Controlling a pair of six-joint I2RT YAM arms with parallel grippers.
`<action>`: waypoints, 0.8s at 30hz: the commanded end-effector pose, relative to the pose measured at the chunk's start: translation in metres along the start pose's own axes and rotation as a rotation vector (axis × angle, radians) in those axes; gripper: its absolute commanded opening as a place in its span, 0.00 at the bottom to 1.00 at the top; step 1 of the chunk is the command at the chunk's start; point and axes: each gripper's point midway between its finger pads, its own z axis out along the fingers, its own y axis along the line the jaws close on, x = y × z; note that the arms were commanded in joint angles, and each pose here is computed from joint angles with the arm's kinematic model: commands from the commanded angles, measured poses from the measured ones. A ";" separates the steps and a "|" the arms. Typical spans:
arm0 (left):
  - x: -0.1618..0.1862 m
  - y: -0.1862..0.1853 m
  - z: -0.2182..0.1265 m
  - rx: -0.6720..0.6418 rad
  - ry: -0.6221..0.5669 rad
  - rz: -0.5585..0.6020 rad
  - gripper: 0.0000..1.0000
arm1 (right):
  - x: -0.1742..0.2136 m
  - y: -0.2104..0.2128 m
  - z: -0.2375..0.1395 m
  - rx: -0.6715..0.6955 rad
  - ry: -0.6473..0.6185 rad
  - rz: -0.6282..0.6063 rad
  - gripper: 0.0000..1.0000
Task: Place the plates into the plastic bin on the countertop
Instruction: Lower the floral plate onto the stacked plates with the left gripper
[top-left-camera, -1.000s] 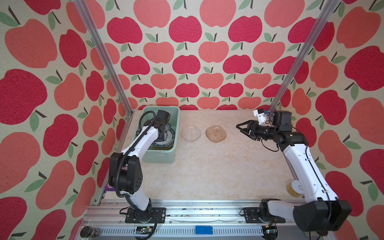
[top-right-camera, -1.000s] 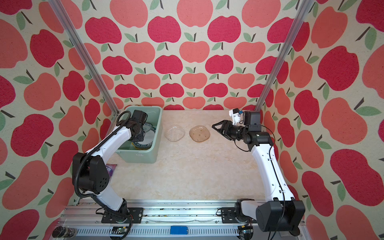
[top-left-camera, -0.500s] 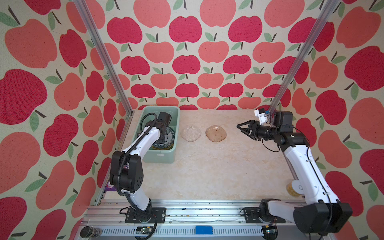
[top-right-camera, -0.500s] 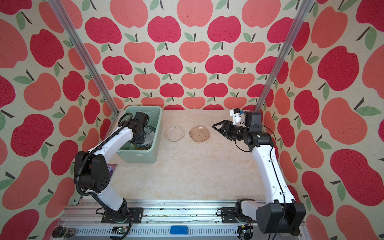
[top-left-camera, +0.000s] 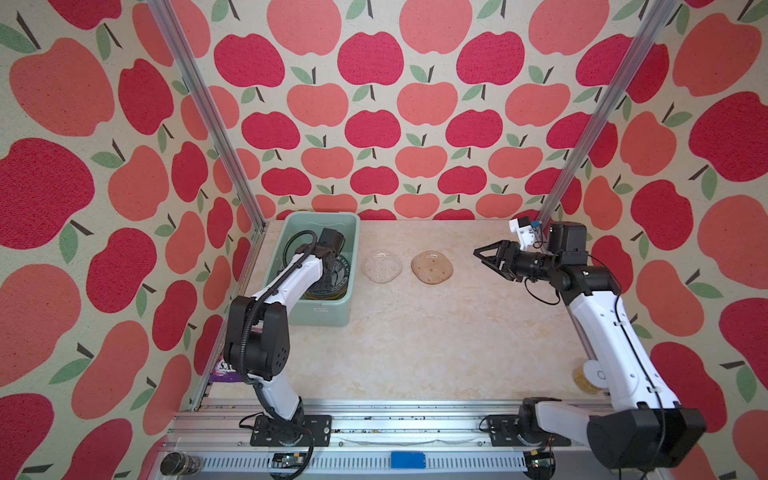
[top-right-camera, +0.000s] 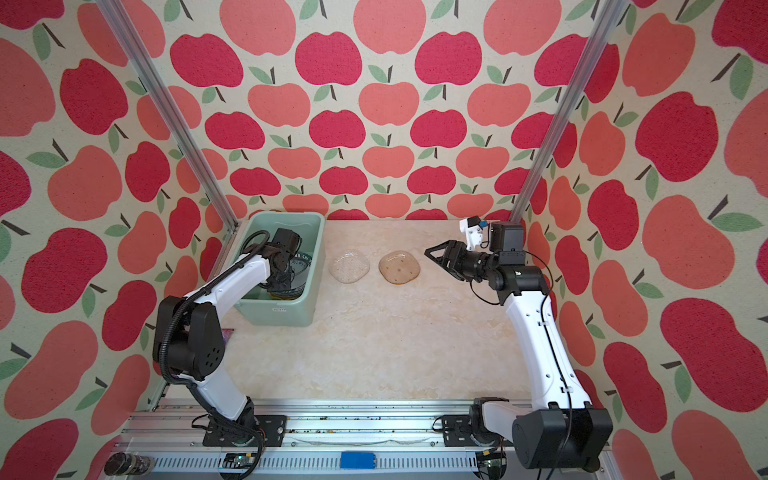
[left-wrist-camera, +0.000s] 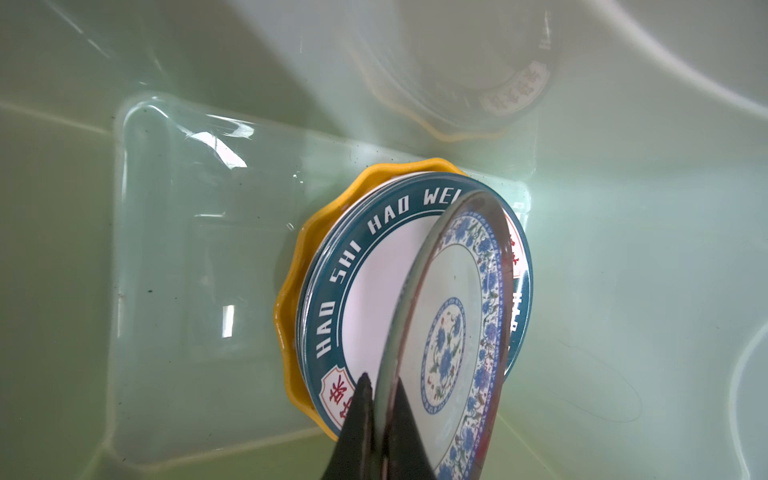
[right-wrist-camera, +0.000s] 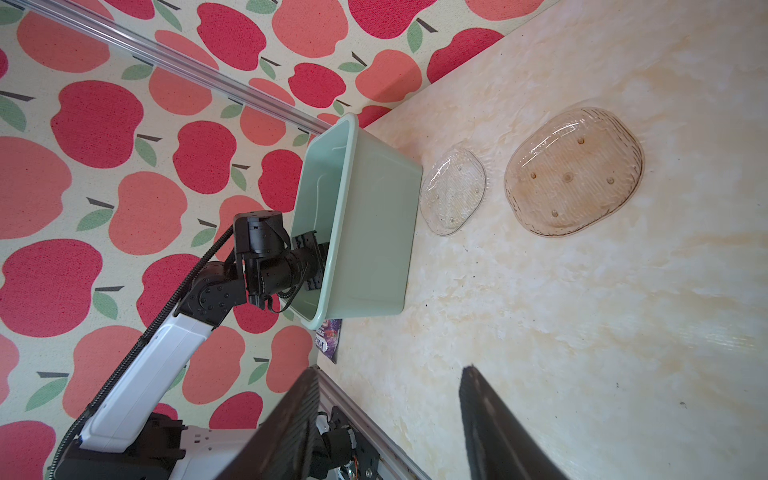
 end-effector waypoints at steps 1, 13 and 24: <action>0.001 0.004 0.011 -0.014 -0.020 0.001 0.09 | 0.006 -0.001 -0.004 -0.005 0.011 0.000 0.57; 0.007 0.001 0.024 -0.003 -0.008 0.022 0.15 | 0.008 -0.004 -0.005 0.007 0.013 0.008 0.57; 0.013 0.004 0.040 -0.004 -0.010 0.030 0.16 | 0.008 -0.005 -0.005 0.014 0.015 0.010 0.56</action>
